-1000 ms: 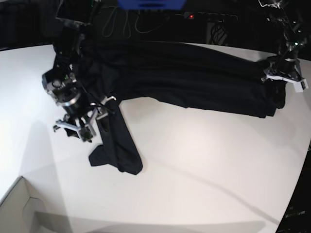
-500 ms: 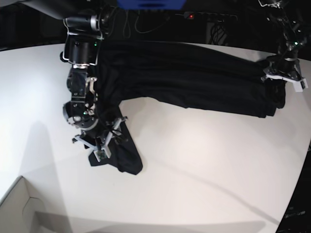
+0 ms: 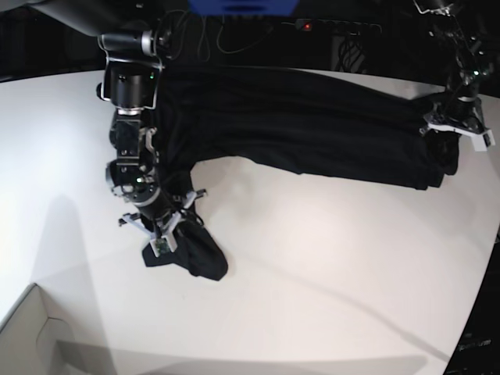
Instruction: Layout the t-shirt on the table in an organized manner, then fold the t-shirt properly
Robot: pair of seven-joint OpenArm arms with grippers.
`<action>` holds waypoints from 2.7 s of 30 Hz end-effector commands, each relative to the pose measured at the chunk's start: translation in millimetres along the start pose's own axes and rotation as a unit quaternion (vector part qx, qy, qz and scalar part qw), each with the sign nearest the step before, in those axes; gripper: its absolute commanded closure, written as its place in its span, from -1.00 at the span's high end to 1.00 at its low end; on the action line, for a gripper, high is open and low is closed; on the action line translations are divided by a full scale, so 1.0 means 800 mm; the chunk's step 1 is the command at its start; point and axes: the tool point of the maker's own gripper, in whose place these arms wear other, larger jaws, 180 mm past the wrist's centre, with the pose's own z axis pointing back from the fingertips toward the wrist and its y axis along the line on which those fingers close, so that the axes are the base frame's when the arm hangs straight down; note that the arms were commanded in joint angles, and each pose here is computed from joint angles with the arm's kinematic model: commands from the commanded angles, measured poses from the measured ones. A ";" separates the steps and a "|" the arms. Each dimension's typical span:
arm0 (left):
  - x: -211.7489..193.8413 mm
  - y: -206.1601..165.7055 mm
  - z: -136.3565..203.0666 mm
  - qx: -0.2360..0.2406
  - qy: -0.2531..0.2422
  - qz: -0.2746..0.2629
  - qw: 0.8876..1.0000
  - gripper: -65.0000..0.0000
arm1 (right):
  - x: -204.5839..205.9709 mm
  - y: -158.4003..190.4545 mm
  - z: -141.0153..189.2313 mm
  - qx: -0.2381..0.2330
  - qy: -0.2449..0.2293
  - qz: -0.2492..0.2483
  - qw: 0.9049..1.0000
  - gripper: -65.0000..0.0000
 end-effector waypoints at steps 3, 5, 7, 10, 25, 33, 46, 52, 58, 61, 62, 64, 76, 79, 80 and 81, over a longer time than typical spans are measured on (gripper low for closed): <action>0.020 0.000 0.001 -0.004 -0.023 -0.005 1.000 -0.24 | 0.039 -0.014 0.003 -0.014 -0.039 0.005 0.999 -1.00; 0.021 -0.001 0.001 -0.004 -0.024 -0.006 1.000 -0.24 | 0.054 -0.018 0.011 -0.023 -0.056 0.012 0.998 -1.00; 0.021 -0.001 0.001 -0.004 -0.024 -0.006 1.000 -0.24 | 0.062 -0.021 0.022 -0.032 -0.070 0.017 0.997 -1.00; 0.021 -0.001 0.001 -0.004 -0.024 -0.006 1.000 -0.24 | 0.090 -0.007 0.043 -0.036 -0.106 0.034 0.993 -1.00; 0.025 -0.003 0.001 -0.007 -0.028 -0.004 1.000 -0.24 | 0.119 0.211 0.188 0.110 -0.217 0.133 0.961 -1.00; 0.025 -0.003 0.001 -0.007 -0.028 -0.004 1.000 -0.24 | 0.095 0.308 0.233 0.206 -0.214 0.130 0.946 -1.00; 0.029 0.000 0.002 -0.005 -0.031 -0.007 0.999 -0.24 | 0.018 0.351 0.247 0.270 -0.148 0.147 0.940 -0.48; 0.059 -0.016 0.009 -0.017 -0.061 -0.025 0.998 -0.24 | 0.032 0.329 0.260 0.249 -0.164 0.149 0.943 -0.02; 0.098 -0.045 0.021 -0.038 -0.103 -0.050 0.993 -0.24 | 0.030 0.274 0.254 0.190 -0.154 0.139 0.960 0.00; 0.111 -0.067 0.028 -0.055 -0.125 -0.048 0.990 -0.21 | 0.012 0.247 0.251 0.162 -0.131 0.132 0.969 0.00; 0.115 -0.076 0.032 -0.063 -0.133 -0.042 0.988 -0.14 | 0.006 0.239 0.251 0.154 -0.124 0.130 0.972 0.00; 0.113 -0.100 0.034 -0.087 -0.131 -0.042 0.987 0.06 | -0.009 0.223 0.251 0.137 -0.105 0.126 0.977 0.00; -0.012 -0.319 -0.015 -0.281 0.020 -0.122 0.952 0.31 | -0.057 0.151 0.257 0.064 -0.044 0.117 0.990 0.00; -0.028 -0.333 -0.036 -0.273 0.036 -0.125 0.953 0.31 | -0.065 0.141 0.259 0.054 -0.034 0.116 0.991 0.00; -0.033 -0.336 -0.042 -0.269 0.042 -0.131 0.953 0.31 | -0.070 0.138 0.262 0.050 -0.029 0.115 0.992 0.00; -0.040 -0.338 -0.047 -0.264 0.048 -0.137 0.954 0.31 | -0.073 0.134 0.263 0.047 -0.025 0.114 0.992 0.00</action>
